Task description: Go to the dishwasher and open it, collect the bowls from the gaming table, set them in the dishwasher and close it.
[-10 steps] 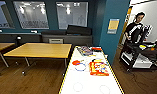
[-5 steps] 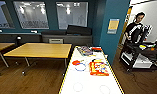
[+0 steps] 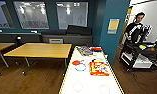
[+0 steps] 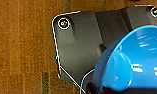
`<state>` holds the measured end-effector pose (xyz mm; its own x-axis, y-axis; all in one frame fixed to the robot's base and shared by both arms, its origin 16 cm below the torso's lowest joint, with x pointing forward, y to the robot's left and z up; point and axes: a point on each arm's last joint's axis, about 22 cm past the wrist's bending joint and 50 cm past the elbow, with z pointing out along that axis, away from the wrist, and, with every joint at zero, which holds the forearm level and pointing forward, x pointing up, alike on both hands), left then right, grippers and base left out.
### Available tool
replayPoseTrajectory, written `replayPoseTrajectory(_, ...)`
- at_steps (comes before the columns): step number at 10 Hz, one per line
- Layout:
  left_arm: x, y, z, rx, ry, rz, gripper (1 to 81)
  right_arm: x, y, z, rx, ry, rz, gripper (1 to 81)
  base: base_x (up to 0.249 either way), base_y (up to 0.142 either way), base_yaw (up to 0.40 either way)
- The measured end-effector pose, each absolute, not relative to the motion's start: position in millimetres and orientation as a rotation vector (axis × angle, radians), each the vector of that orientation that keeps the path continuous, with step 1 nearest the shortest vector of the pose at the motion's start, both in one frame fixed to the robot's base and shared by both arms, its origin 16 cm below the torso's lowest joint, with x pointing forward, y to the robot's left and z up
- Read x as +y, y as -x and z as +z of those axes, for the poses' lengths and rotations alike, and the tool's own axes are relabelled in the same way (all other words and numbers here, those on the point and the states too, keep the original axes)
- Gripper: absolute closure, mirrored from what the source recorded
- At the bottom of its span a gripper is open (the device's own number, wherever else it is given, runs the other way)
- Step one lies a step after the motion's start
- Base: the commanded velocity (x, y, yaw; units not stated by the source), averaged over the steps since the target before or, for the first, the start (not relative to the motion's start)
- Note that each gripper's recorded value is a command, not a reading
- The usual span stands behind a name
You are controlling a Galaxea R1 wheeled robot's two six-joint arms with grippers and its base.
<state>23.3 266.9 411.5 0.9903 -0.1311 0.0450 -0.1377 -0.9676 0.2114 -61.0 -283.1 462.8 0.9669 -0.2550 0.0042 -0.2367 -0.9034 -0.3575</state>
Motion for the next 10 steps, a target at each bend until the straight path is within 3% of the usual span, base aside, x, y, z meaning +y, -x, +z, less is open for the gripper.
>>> replayPoseTrajectory(2,256,-26,412,-0.199,-2.898,0.065,81.1,-276,65,462,0.353,2.752,-0.066,81.1,0.000,0.000,0.000)
replayPoseTrajectory(10,252,-22,412,-0.199,-2.894,0.060,81.1,-260,82,456,0.316,2.754,-0.046,81.1,-0.096,0.000,0.000)
